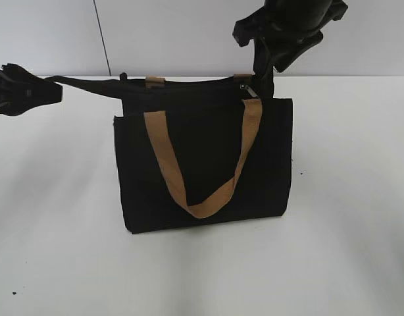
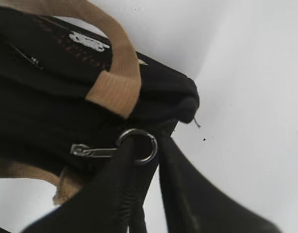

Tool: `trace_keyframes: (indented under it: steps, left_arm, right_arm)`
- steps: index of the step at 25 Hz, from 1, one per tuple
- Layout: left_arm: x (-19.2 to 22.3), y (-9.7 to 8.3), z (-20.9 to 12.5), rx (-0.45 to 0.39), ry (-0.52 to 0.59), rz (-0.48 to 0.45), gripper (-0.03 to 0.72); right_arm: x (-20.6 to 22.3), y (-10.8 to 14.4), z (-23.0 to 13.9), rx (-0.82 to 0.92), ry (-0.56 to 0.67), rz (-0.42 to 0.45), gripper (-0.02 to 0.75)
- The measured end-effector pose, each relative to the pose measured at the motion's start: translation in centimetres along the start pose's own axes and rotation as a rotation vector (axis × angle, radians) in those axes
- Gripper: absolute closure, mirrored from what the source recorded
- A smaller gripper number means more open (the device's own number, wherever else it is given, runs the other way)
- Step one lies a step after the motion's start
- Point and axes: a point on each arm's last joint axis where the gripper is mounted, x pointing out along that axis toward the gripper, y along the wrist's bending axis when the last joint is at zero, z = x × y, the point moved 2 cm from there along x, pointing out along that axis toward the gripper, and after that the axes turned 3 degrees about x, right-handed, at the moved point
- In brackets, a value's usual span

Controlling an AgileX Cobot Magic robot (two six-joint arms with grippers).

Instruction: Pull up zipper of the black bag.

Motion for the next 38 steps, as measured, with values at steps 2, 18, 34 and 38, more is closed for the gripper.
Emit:
trace_keyframes:
  steps: [2, 18, 34, 38]
  left_arm:
    - [0.0, 0.1, 0.0, -0.001, 0.0, 0.008, 0.292]
    - [1.6, -2.7, 0.8, 0.047, -0.019, 0.203, 0.143]
    - [2.3, -1.7, -2.3, 0.061, 0.241, 0.493, 0.174]
    - [0.7, -2.7, -2.7, 0.049, 0.325, 0.427, 0.137]
  right_arm:
    - [-0.1, -0.1, 0.0, 0.007, -0.001, -0.001, 0.435]
    - [-8.8, -0.3, -1.3, -0.029, -0.196, -0.097, 0.181]
    - [-10.0, -0.6, -9.6, -0.032, -0.105, -0.126, 0.181]
    - [-9.8, -0.6, -11.9, -0.041, -0.076, -0.126, 0.18]
